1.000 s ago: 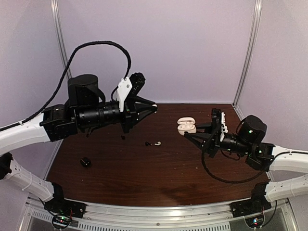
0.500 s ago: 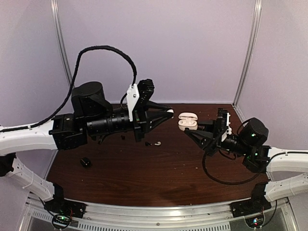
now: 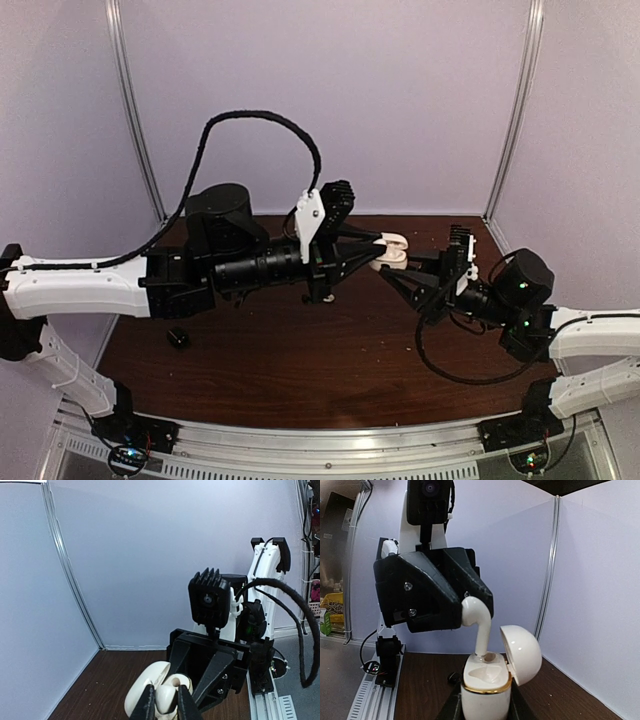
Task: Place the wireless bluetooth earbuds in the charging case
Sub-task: Place the right earbud in the right side groove of the charging case, then move the left earbud to the center of the board.
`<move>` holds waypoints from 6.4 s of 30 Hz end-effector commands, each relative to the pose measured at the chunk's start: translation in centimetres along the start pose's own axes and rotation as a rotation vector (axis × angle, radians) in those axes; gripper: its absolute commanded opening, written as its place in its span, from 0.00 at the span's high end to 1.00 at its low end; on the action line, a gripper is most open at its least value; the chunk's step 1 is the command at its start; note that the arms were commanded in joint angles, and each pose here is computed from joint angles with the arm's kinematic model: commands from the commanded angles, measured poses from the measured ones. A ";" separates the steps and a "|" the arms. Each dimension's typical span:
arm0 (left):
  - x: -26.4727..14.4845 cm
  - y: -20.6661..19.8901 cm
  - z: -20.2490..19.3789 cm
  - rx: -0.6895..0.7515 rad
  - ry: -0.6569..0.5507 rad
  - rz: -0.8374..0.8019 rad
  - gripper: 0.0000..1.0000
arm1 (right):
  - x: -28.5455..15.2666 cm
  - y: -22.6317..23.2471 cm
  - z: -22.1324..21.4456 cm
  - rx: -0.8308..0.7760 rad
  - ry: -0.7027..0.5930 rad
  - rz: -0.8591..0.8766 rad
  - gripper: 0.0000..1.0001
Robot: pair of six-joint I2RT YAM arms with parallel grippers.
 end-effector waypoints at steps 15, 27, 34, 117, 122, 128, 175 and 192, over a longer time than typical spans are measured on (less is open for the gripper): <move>1.6 0.2 2.1 -0.041 -0.103 -0.002 0.94 | -0.2 0.0 0.2 0.038 -0.024 -0.032 1.00; 2.8 -0.3 1.3 -0.052 -0.073 -0.016 0.95 | -0.2 0.3 0.2 0.031 -0.019 -0.018 1.00; 3.2 -0.5 0.4 -0.062 -0.044 -0.016 0.94 | -0.6 0.3 0.7 0.026 -0.041 -0.025 1.00; -1.0 12.5 -26.7 -0.318 0.981 0.034 0.43 | -5.7 -1.6 0.1 0.193 0.065 -0.218 1.00; 0.3 11.8 -29.7 -0.341 1.013 -0.014 0.42 | -5.7 -1.7 -0.3 0.192 0.077 -0.220 1.00; 2.0 11.5 -33.0 -0.366 1.046 -0.052 0.40 | -5.6 -1.7 -0.2 0.187 0.083 -0.214 1.00; -12.1 0.4 -34.9 -0.648 1.425 -0.115 0.85 | -4.9 -1.2 -0.8 0.203 0.097 -0.158 1.00; -15.3 -0.4 -33.8 -0.531 1.670 -0.051 0.70 | -4.8 -1.1 -0.9 0.206 0.102 -0.149 1.00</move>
Point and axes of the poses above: each gripper's point midway between its finger pads, its own x axis out along the fingers, its own y axis along the line the jaws close on, z = x × y, the point moved 4 cm from there along -x, back along the fingers, and after that the axes turned 6 degrees about x, right-handed, at the moved point
